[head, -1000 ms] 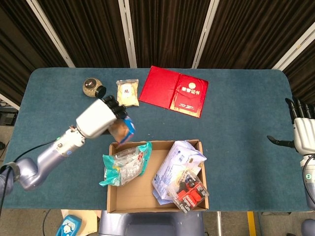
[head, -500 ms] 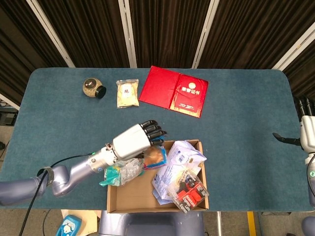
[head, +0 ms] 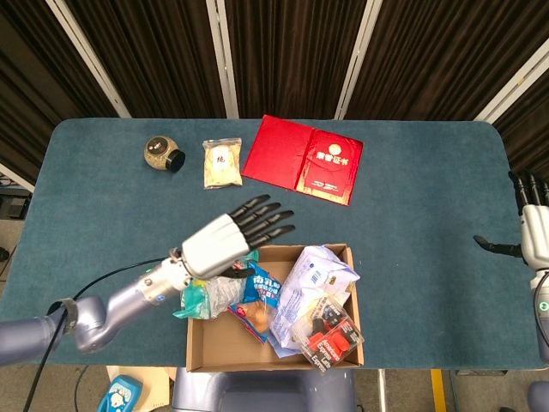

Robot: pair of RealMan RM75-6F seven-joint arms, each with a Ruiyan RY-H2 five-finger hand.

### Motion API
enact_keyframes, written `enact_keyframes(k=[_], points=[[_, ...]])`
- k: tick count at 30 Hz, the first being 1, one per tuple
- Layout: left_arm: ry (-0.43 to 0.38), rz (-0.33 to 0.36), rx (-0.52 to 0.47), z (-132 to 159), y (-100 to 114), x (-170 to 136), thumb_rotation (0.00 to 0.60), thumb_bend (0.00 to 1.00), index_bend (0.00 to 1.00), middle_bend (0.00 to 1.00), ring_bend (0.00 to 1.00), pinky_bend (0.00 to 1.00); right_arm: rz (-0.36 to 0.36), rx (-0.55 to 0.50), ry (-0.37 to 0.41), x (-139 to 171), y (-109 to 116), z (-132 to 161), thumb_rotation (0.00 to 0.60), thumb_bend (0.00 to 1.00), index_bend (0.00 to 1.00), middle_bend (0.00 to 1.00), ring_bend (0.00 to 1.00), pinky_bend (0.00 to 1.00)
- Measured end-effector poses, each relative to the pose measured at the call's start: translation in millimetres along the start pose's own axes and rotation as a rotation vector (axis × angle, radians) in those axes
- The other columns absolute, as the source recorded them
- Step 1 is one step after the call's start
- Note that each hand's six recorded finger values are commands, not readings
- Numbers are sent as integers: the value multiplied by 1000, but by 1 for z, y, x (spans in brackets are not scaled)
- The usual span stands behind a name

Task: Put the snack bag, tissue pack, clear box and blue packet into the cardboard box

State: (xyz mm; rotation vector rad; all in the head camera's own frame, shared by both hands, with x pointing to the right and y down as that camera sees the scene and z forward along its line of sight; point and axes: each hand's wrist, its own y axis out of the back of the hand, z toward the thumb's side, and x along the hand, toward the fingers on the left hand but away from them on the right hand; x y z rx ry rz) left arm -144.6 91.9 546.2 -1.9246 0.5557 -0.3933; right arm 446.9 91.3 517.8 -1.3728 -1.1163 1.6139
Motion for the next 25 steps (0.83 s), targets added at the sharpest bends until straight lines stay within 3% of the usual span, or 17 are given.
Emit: enact_keyframes(k=[5,12,19,25], points=[[141,24,44,-26,19,-38,600,0,39,0,0,11,0,-10,18,7,1,5,600,0,14,0,0,15],[466,-2,98,-57,35,-137,600,0,0,0,0,0,17,-43,43,21,-6,7,600,0,0,0,0,4],[737,-76,160,-58,36,-235,600,0,0,0,0,0,54,-20,66,43,-25,0,600,0,0,0,0,0],[899,-72,164,-50,30,-300,600,0,0,0,0,0,43,-65,88,65,-35,-3,600,0,0,0,0,0]])
